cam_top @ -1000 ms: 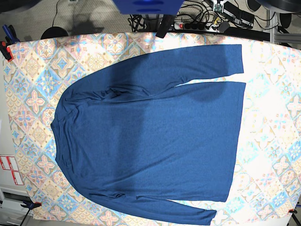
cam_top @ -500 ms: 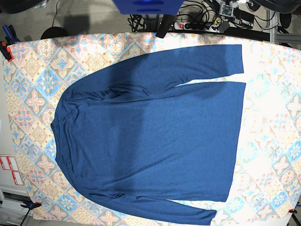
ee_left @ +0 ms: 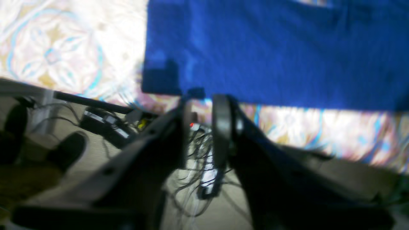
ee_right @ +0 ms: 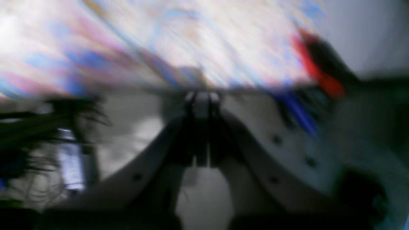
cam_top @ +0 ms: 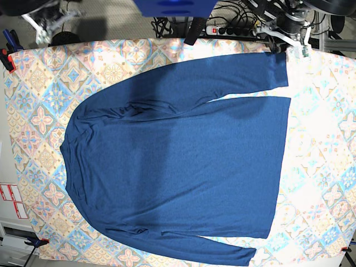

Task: Fold the T-shirt properly
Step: 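Move the left gripper to the blue shirt's sleeve cuff and grasp it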

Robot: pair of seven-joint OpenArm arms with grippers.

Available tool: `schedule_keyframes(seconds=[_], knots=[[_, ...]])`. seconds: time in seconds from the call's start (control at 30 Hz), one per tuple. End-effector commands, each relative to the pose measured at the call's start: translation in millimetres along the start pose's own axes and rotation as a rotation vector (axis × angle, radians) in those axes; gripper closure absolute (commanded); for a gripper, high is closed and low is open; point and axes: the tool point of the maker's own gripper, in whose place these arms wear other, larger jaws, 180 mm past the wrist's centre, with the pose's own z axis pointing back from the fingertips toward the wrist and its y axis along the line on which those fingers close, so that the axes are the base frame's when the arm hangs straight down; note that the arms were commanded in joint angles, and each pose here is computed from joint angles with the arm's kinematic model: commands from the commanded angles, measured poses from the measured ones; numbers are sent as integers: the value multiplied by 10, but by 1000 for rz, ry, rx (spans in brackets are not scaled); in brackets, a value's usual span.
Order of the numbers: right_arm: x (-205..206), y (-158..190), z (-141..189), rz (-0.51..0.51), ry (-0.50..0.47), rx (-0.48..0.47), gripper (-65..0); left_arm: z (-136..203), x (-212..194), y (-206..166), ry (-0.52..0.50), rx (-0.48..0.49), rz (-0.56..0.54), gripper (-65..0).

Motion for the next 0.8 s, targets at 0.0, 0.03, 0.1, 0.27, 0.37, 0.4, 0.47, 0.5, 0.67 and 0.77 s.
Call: schedule_keyframes(seconds=[0.0,0.03,0.1,0.27,0.37,0.4,0.47,0.5,0.67,0.77], knots=[[51,-32,22,5,-12,-14,0,23,97,7,-27,-9,14,-192],[87,21,-3,0,-16,-2,0,20,109,19,-23,-9,32,-214],[125,105,-38,-5,-16,17,0,-3,132,21,-12,-16,59,-241],[230,235,-89,-14,-40,46,0,-170,68,130,20,-10,152,-250],[266,270,-104,-16,-49,53,0,-231,-10,206,39,-6,225,-255],[295,270,-117,-19,-56,52,0,-258,-48,227,49,-6,251,-255],[273,270,-124,-19,-40,52,0,-313,-105,267,62,-5,303,-254],[266,270,-126,-19,-33,52,0,-328,-126,279,66,-7,329,-251],[321,273,-171,-29,-24,48,0,-341,-127,261,66,-20,366,-250],[381,307,-194,-32,-37,55,0,-343,-143,251,68,-21,374,-249]])
